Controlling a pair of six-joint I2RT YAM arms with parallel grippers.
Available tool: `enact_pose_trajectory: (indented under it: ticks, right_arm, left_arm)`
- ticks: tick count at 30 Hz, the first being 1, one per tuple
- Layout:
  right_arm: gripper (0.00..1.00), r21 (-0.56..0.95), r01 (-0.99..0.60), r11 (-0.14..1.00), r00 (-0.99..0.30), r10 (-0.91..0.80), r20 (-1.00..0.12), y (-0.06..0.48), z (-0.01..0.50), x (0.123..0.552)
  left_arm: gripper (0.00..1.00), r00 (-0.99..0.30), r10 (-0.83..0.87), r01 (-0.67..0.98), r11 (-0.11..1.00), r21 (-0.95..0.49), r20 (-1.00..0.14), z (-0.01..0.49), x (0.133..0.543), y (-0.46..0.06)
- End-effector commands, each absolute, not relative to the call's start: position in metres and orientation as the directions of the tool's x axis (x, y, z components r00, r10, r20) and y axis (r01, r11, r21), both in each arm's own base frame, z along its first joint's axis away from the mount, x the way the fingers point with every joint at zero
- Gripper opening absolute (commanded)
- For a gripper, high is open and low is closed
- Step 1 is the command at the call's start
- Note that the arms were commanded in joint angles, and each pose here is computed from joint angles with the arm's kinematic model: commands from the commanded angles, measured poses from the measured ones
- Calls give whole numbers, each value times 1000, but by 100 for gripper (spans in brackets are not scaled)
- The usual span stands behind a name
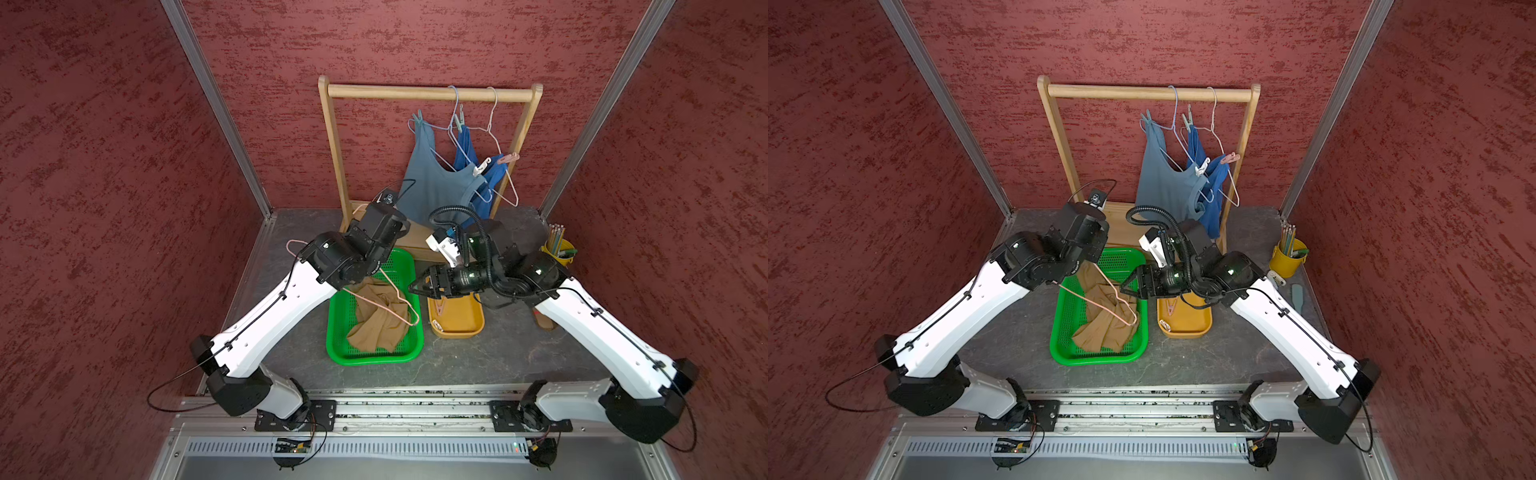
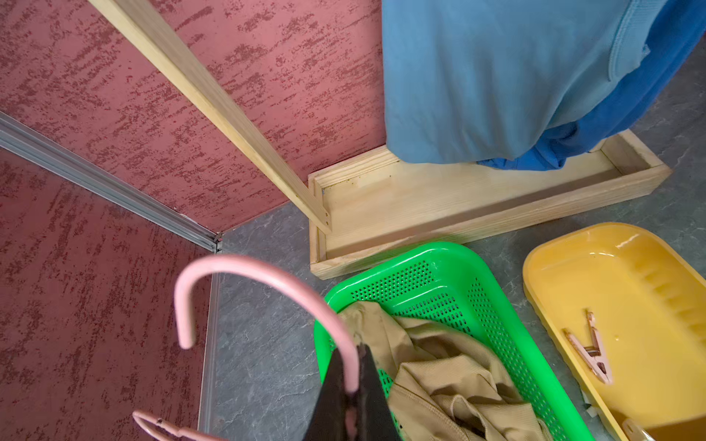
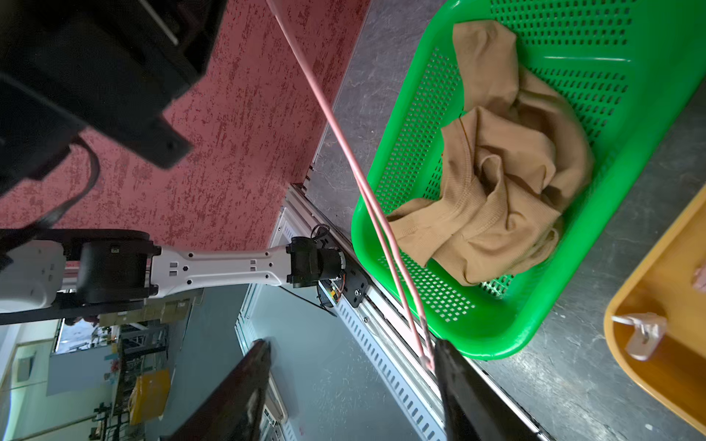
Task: Remove the clothespins securing tank tops to the hanger
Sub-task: Place the hanger on the clothesline.
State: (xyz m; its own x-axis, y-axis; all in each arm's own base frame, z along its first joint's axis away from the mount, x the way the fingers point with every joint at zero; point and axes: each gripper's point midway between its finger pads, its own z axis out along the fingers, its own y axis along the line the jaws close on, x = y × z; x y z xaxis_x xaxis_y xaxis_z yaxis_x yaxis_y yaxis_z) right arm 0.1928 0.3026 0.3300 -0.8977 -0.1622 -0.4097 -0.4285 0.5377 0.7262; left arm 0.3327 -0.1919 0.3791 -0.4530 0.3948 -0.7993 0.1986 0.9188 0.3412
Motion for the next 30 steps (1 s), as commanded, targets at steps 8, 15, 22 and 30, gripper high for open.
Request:
enact_pose_trajectory:
  ticks: [8,15,22,30]
  right_arm:
    - [75,713,-463,526,-881,-186,-435,312,319,182]
    - [63,741,-430,516,-898,-160,-410,317,309,176]
    - [40,784,-405,470,-909,-118,-399,328,308,173]
    - [22,781,-396,482,-916,-143,-376,333,295,168]
  left_arm:
    - [0,-366,390,265,914,307,-845,404,337,-207]
    - [0,-347,377,260,918,298,-859,410,338,-208]
    - [0,-329,387,258,914,312,-861,414,342,-206]
    - [0,-322,380,269,915,301,-867,415,341,-212]
